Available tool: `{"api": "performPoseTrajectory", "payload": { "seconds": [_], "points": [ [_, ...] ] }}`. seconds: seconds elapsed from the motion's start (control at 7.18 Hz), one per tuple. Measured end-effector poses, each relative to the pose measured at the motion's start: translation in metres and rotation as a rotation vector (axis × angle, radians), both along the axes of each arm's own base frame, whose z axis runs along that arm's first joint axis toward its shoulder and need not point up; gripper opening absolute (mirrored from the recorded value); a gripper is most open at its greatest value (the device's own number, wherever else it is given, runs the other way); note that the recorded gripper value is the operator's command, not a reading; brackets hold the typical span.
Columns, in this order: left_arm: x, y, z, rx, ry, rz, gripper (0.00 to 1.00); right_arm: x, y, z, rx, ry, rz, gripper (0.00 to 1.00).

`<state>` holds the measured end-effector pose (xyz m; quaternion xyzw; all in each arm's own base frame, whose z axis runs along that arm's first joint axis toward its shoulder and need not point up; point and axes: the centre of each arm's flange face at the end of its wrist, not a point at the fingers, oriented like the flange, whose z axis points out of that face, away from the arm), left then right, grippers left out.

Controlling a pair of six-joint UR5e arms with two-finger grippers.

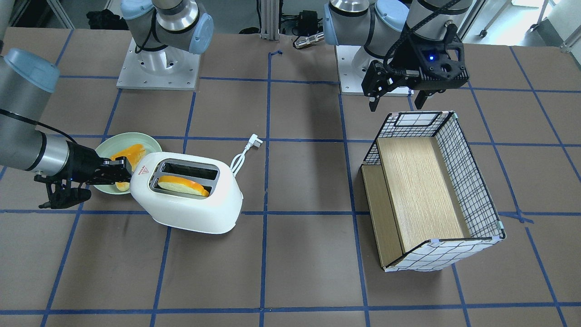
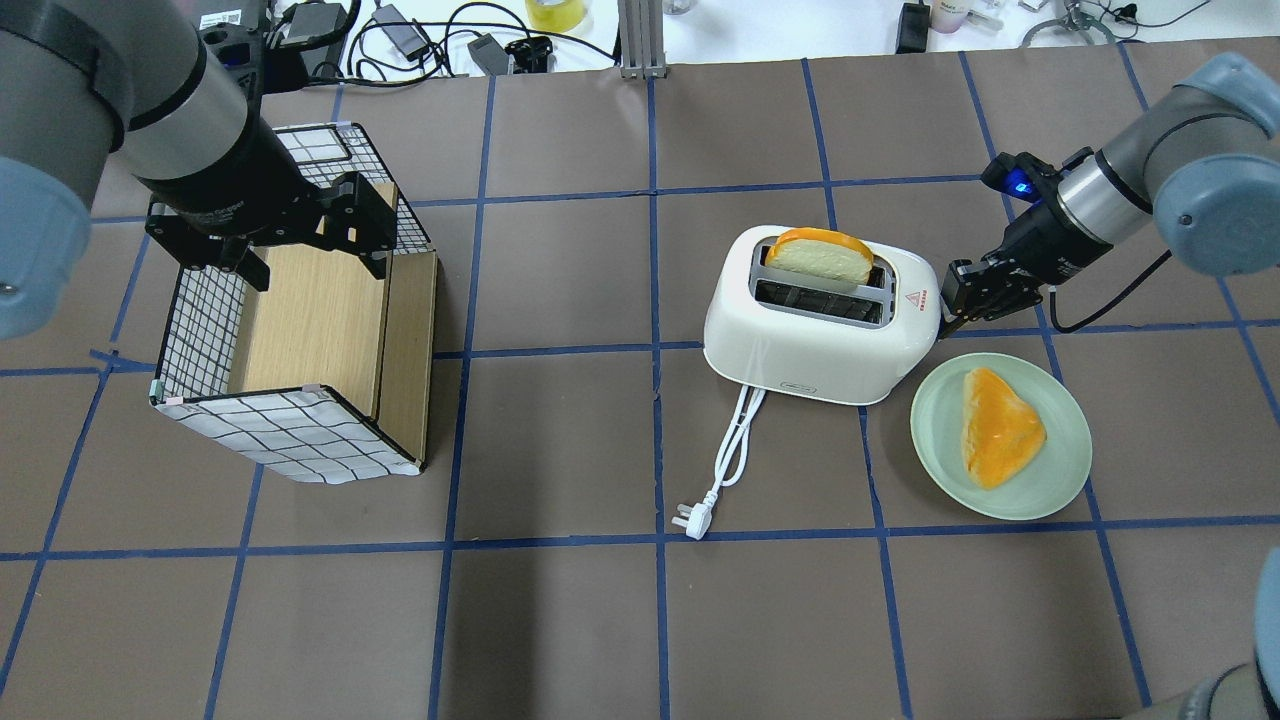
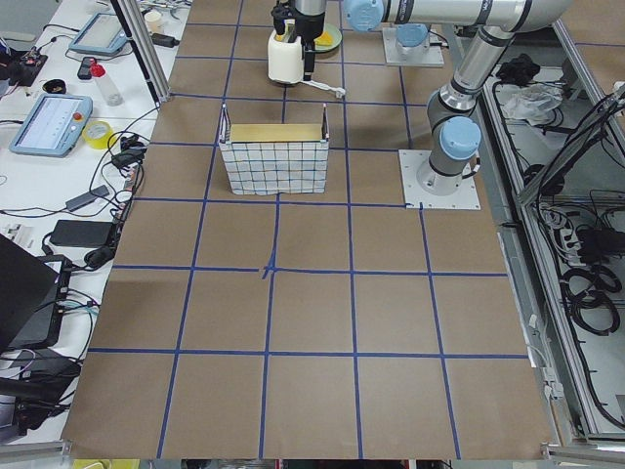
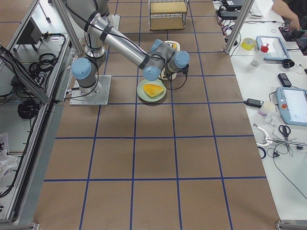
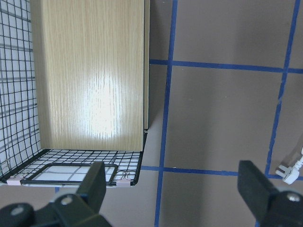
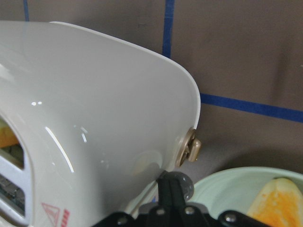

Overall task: Press toaster with right arm
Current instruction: 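Press the toaster lever down with the right gripper, then lift the right gripper up and away from the toaster lever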

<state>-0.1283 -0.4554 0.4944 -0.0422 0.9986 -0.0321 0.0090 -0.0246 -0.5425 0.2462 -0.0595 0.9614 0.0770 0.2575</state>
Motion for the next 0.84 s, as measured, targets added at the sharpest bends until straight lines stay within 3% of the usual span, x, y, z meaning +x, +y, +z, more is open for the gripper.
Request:
{"api": "performPoseTrajectory", "payload": {
  "seconds": [0.84],
  "points": [
    [0.000, 0.000, 0.000, 0.000, 0.000, 0.000, 1.00, -0.003, -0.002, -0.005, 0.031, 0.029, -0.021, 0.02]
  ]
}}
